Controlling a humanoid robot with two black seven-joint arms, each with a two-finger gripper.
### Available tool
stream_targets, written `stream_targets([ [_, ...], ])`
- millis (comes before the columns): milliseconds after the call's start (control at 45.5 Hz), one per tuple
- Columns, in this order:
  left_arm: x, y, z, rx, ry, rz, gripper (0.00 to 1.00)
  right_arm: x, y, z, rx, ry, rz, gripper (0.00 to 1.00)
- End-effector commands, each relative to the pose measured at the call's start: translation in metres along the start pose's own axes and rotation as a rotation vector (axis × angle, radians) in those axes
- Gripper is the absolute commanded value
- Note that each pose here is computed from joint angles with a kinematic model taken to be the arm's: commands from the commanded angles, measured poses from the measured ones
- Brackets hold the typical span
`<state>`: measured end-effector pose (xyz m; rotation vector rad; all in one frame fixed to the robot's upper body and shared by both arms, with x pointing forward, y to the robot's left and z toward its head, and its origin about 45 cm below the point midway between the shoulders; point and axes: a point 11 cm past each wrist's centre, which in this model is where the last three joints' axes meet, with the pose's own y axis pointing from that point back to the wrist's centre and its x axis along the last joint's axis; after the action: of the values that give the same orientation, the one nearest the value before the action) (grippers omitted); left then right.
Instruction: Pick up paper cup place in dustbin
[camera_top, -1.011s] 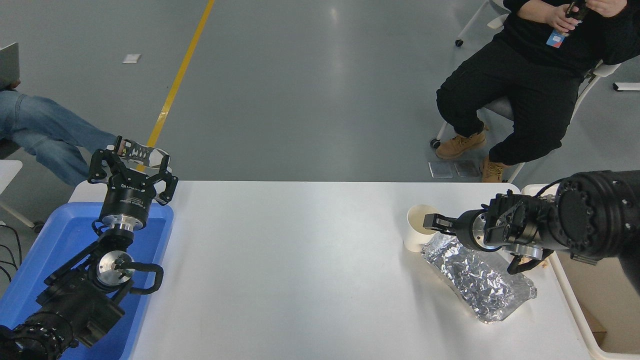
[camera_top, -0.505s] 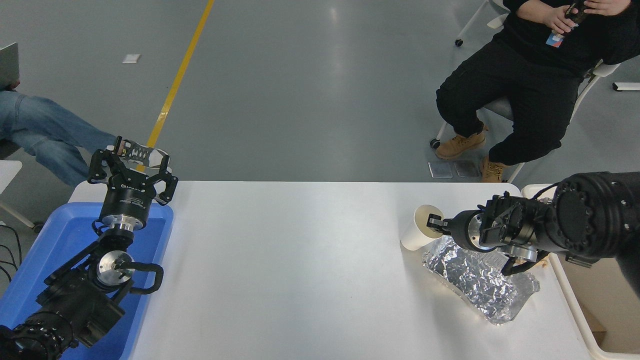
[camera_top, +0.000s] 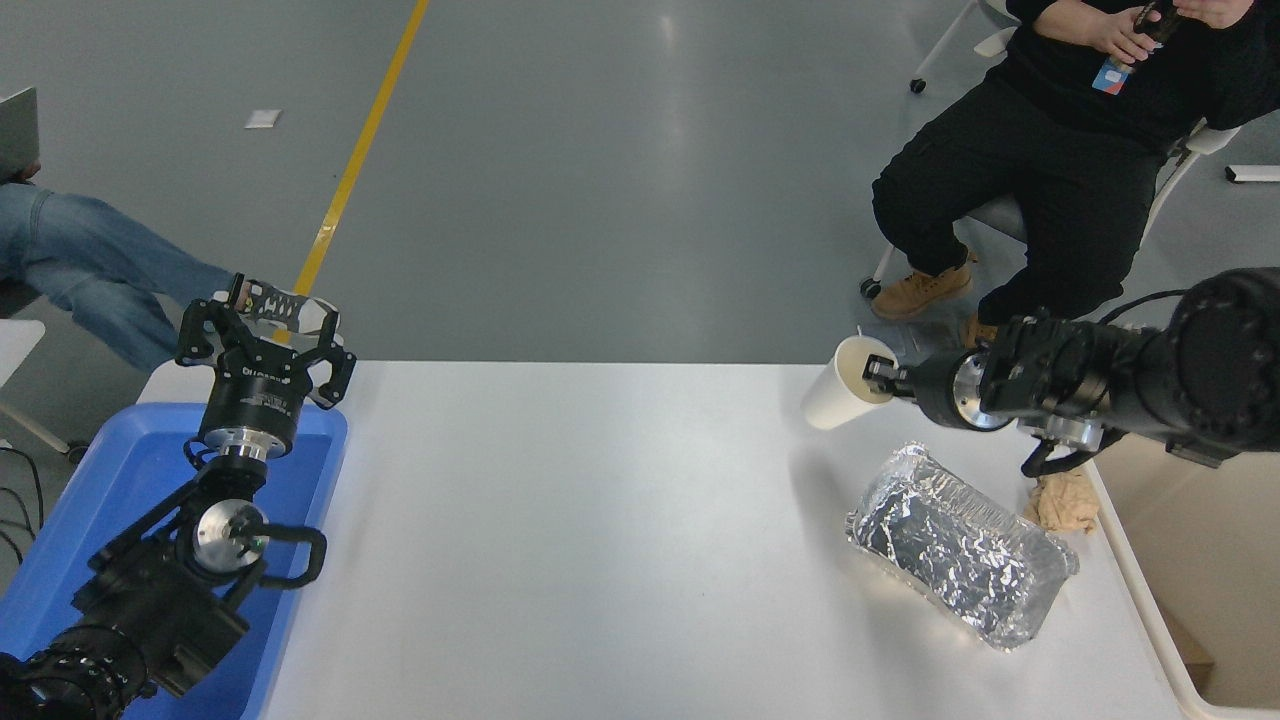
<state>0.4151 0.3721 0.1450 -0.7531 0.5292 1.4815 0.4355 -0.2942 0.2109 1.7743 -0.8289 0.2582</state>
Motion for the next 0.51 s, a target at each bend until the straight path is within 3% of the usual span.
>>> stream_targets([
  [0, 0.000, 0.000, 0.000, 0.000, 0.000, 0.001, 0.99, 0.065, 0.050, -0.005, 0.075, -0.134, 0.064, 0.00],
  [220, -0.001, -0.001, 0.000, -0.001, 0.001, -0.002, 0.99, 0.113, 0.094, -0.007, 0.158, -0.223, 0.122, 0.00],
  [484, 0.000, 0.000, 0.000, 0.000, 0.000, 0.001, 0.99, 0.123, 0.105, -0.001, 0.167, -0.251, 0.146, 0.00],
])
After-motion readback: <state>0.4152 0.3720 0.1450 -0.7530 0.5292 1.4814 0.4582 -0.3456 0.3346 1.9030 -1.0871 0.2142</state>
